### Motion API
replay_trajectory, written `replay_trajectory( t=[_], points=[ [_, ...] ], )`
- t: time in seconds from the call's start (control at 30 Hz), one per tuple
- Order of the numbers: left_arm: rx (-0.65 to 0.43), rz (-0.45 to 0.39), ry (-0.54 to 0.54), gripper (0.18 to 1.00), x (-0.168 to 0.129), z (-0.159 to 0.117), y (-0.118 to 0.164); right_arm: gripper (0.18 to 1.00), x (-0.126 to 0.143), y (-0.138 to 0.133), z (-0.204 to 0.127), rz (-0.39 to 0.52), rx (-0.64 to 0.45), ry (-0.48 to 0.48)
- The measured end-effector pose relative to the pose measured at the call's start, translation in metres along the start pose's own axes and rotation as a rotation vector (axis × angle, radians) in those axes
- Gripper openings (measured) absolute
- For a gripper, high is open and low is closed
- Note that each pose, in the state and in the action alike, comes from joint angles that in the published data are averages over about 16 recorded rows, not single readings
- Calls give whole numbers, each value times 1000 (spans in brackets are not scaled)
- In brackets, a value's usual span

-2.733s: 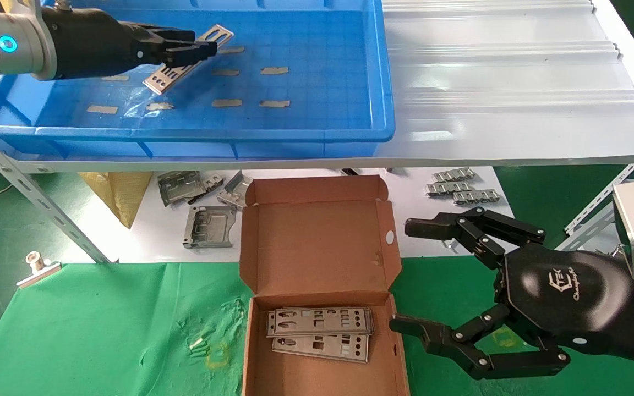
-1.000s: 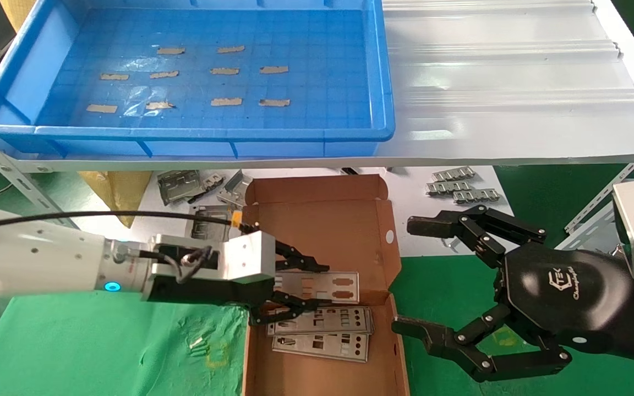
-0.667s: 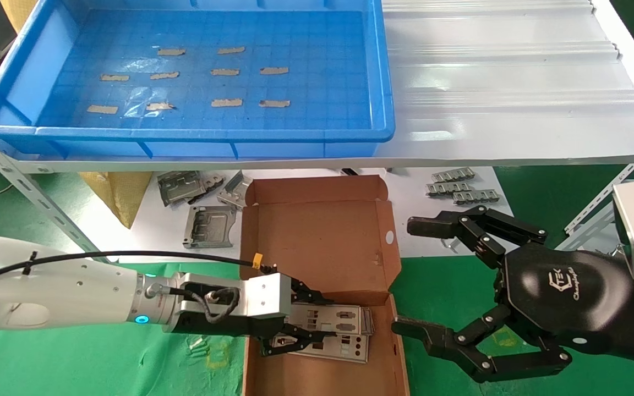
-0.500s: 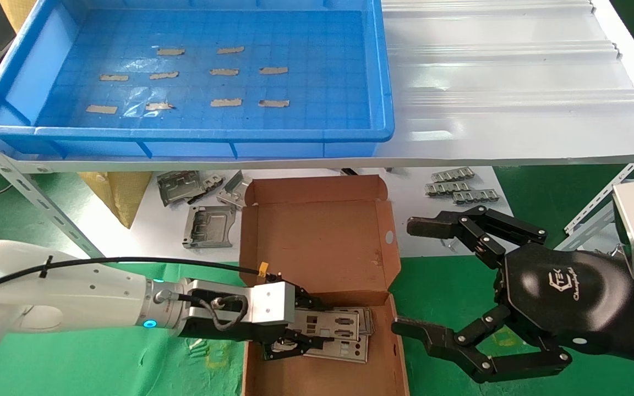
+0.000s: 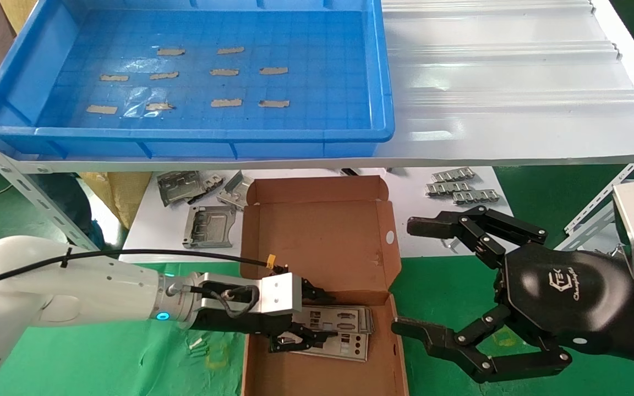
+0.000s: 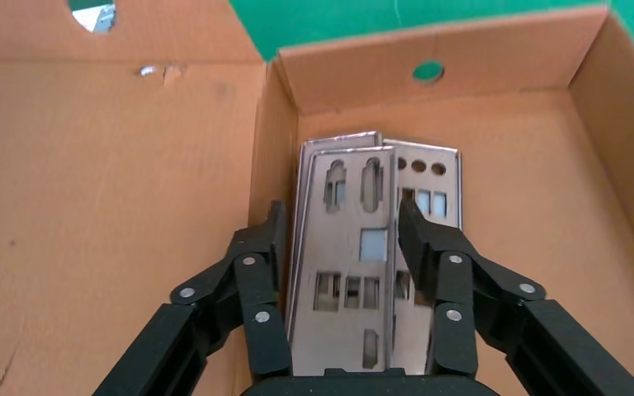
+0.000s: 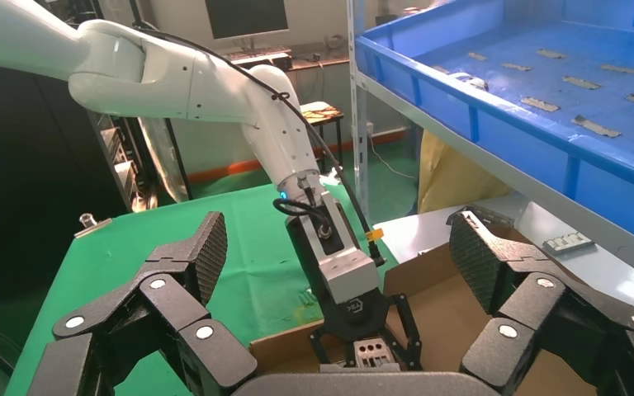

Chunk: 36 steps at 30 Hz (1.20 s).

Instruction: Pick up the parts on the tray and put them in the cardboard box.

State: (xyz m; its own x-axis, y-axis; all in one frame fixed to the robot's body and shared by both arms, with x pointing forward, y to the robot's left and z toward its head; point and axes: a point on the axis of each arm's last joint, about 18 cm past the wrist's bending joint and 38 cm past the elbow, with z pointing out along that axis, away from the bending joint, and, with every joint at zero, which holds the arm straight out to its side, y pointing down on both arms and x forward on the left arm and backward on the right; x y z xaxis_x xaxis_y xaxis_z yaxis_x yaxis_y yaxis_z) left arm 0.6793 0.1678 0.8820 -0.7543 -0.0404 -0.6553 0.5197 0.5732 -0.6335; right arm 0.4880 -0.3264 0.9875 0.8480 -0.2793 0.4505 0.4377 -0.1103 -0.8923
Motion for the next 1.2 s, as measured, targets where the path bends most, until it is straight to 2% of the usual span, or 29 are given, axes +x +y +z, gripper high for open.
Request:
replay_trajectory(
  t=[0.23, 0.5, 0.7, 0.97, 1.2],
  points=[
    [98, -74, 11, 594, 1, -11, -11, 1000, 0, 0, 0, 0, 0, 0],
    [282, -181, 39, 747, 6, -39, -32, 1000, 0, 0, 0, 0, 0, 0],
    [382, -227, 59, 854, 10, -56, -41, 1000, 0, 0, 0, 0, 0, 0],
    [411, -239, 64, 957, 12, -60, -43, 1000, 0, 0, 0, 0, 0, 0],
    [394, -233, 59, 991, 12, -59, -42, 1000, 0, 0, 0, 0, 0, 0]
  ],
)
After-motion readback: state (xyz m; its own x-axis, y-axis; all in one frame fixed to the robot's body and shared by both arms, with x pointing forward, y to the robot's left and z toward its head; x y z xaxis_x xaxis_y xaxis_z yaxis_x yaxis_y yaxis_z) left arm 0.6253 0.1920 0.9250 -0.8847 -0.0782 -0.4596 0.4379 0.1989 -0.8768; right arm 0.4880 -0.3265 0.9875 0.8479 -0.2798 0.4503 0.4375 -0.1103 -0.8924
